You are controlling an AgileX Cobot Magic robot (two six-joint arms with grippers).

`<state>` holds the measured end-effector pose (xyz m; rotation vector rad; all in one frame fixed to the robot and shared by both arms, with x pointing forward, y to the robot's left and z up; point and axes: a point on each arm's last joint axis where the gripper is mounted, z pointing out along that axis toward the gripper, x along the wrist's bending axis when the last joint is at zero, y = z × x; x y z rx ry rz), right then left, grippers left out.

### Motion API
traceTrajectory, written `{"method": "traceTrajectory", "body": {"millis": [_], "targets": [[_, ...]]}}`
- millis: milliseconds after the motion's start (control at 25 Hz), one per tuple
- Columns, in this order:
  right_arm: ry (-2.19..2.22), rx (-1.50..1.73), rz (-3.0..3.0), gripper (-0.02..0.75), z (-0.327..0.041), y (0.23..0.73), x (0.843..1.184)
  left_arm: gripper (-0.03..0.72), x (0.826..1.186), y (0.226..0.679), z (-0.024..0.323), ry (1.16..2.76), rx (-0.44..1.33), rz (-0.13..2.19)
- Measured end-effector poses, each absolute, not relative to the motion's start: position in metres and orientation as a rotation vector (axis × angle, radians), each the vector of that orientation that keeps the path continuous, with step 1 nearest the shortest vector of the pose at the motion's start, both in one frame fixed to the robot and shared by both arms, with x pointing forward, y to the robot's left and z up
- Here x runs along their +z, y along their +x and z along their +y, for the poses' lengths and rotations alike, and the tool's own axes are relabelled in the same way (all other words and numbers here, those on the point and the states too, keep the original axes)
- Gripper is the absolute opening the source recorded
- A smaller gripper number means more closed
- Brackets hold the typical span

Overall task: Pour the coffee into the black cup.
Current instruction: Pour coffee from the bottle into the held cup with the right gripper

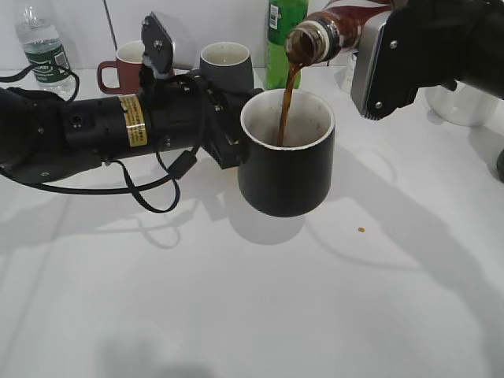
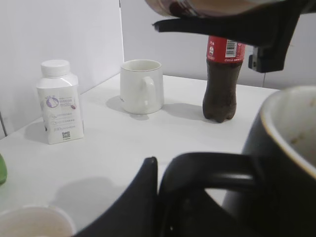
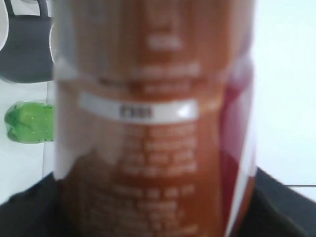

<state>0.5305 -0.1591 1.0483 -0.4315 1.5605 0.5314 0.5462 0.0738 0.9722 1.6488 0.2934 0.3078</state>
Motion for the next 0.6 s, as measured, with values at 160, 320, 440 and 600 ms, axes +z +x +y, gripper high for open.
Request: {"method": "traceTrajectory", "body": {"millis": [160, 320, 440, 600], "targets": [[-0.432, 0.531, 1.56, 0.529, -0.1591, 0.5305, 1.0483, 0.041, 0.9722, 0.5462, 0.0738, 1.649, 0.308, 0.293], [-0.434, 0.529, 1.56, 0.529, -0.1591, 0.5305, 1.0483, 0.041, 0.972, 0.546, 0.0738, 1.651, 0.307, 0.291], [-0.435, 0.528, 1.559, 0.529, -0.1591, 0.5305, 1.0483, 0.041, 0.9717, 0.5456, 0.0736, 1.655, 0.306, 0.284], [-0.435, 0.528, 1.559, 0.529, -0.1591, 0.5305, 1.0483, 0.041, 0.9707, 0.544, 0.0731, 1.67, 0.299, 0.261]]}}
